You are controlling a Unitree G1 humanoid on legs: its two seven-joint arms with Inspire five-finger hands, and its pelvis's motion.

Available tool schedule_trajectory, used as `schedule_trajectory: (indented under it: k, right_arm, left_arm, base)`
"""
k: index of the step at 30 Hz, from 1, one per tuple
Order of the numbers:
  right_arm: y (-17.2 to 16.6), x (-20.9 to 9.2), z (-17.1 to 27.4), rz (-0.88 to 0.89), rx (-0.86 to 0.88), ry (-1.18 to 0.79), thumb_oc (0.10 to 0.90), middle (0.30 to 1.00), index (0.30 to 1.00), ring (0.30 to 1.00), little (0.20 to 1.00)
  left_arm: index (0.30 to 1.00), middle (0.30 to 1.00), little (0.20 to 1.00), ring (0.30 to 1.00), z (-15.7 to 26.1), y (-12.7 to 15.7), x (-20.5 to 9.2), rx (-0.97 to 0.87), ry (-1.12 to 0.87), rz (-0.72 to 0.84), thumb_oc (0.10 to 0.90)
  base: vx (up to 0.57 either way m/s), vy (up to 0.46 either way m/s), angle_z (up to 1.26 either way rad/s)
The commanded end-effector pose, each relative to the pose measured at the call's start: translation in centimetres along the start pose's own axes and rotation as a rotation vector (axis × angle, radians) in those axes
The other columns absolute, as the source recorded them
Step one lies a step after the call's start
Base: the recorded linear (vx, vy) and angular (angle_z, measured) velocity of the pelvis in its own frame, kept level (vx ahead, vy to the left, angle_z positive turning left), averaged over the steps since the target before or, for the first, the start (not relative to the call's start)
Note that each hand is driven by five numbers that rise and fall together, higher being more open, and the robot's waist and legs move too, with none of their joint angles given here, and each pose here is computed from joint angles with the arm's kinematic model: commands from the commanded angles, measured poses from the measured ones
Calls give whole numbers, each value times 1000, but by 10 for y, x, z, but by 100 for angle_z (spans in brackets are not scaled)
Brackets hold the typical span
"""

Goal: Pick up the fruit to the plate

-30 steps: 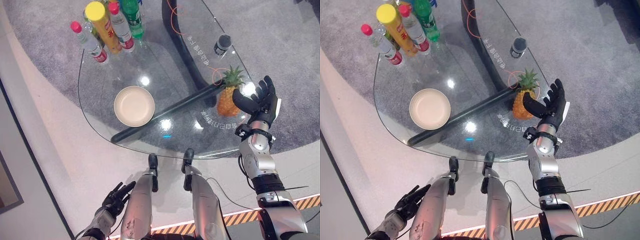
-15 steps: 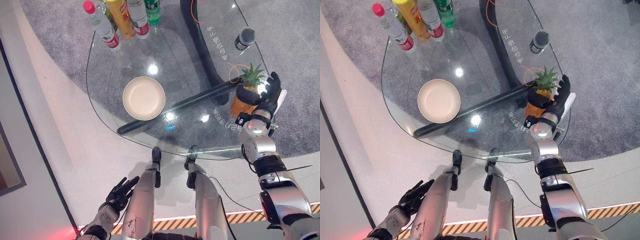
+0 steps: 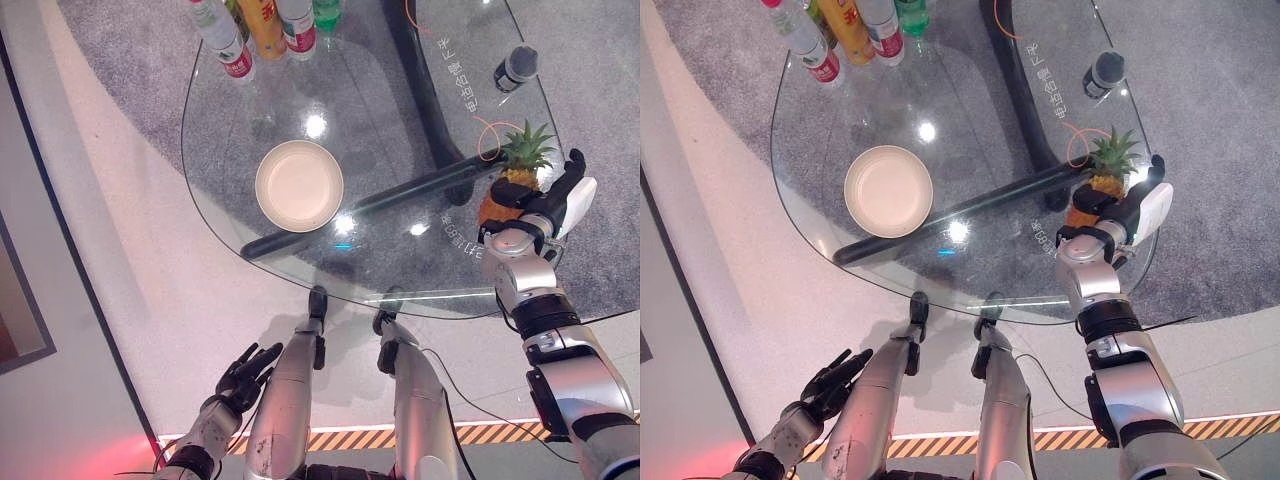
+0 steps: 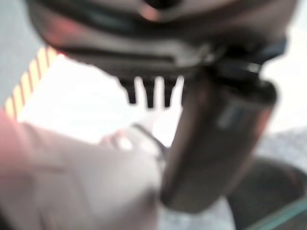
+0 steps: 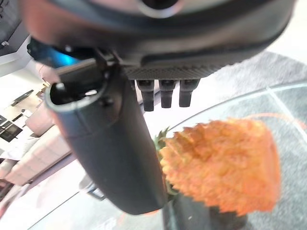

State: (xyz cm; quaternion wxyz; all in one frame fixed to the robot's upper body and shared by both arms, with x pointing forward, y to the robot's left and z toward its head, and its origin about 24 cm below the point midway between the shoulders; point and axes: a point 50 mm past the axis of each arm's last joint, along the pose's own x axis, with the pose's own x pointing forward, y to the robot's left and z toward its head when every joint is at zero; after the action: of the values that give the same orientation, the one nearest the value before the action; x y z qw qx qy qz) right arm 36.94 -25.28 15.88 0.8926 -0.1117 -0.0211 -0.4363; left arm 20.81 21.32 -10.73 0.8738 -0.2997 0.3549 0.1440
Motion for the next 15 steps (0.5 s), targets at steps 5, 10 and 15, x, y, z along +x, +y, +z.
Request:
schedule_trajectory:
  k: [5, 10, 15]
  right_arm:
    - [-14, 15, 20, 42, 94, -11, 800, 900, 900, 900, 900]
    - [-13, 11, -9, 7, 96, 139, 800, 900, 900, 900, 900]
    - [-10, 10, -19, 38, 117, 208, 800, 900, 900, 900, 900]
  left_arm:
    - [900, 900, 900, 900, -22, 15, -9, -24, 57, 41, 800]
    - [900, 900, 900, 900, -25, 16, -9, -30, 52, 41, 800]
    - [900, 900, 900, 900, -25, 14, -9, -29, 51, 33, 800]
  base:
    - [0, 0, 0]
    - [0, 0, 0]
    - [0, 0, 0]
